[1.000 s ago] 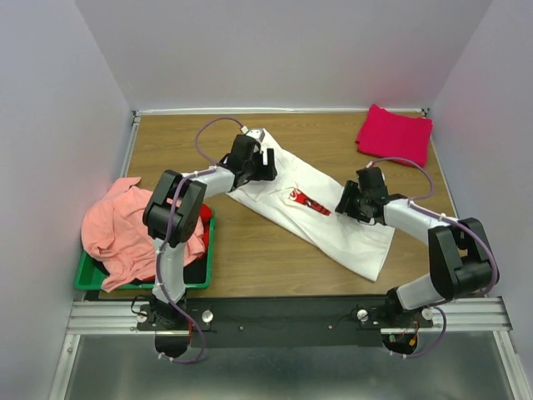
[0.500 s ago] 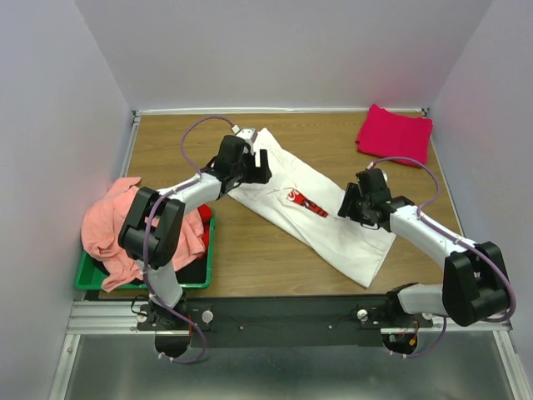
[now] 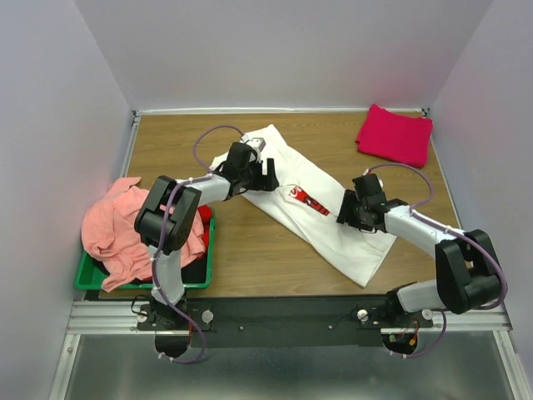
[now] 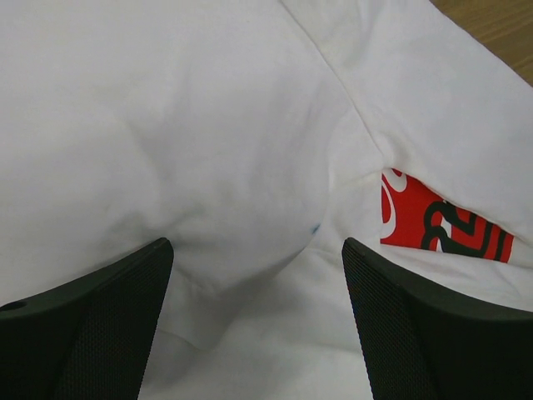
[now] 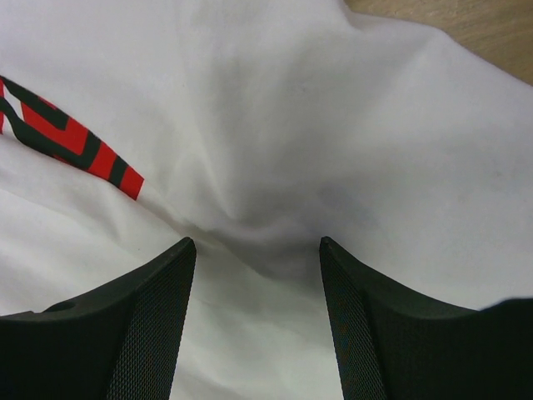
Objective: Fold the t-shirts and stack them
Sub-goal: Fold the tshirt
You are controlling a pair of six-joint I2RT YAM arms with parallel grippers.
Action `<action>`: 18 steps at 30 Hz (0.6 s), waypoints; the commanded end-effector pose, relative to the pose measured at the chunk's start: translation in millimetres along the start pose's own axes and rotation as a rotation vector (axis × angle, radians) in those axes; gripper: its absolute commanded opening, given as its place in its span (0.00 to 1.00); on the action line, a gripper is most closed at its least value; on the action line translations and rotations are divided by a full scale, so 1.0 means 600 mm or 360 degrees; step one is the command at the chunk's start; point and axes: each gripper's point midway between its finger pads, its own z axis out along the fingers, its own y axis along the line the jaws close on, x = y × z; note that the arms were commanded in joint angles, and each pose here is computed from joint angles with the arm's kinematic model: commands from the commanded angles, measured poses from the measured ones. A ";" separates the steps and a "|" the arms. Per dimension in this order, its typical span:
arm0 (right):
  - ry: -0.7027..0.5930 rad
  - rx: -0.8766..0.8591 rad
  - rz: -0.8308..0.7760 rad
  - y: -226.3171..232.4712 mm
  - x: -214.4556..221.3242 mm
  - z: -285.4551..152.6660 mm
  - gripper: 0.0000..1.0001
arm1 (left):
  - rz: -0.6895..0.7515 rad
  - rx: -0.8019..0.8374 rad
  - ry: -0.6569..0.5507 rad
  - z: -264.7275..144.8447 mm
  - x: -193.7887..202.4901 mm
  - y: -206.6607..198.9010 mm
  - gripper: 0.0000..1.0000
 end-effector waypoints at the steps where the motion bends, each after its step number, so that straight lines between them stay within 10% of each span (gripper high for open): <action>1: 0.0057 -0.0020 0.0051 0.005 0.028 0.003 0.68 | -0.0022 0.0116 0.0047 0.025 -0.002 -0.005 0.90; 18: 0.0150 -0.0174 0.0108 0.087 0.121 -0.034 0.68 | -0.0013 0.0183 0.0063 0.093 -0.075 0.039 0.87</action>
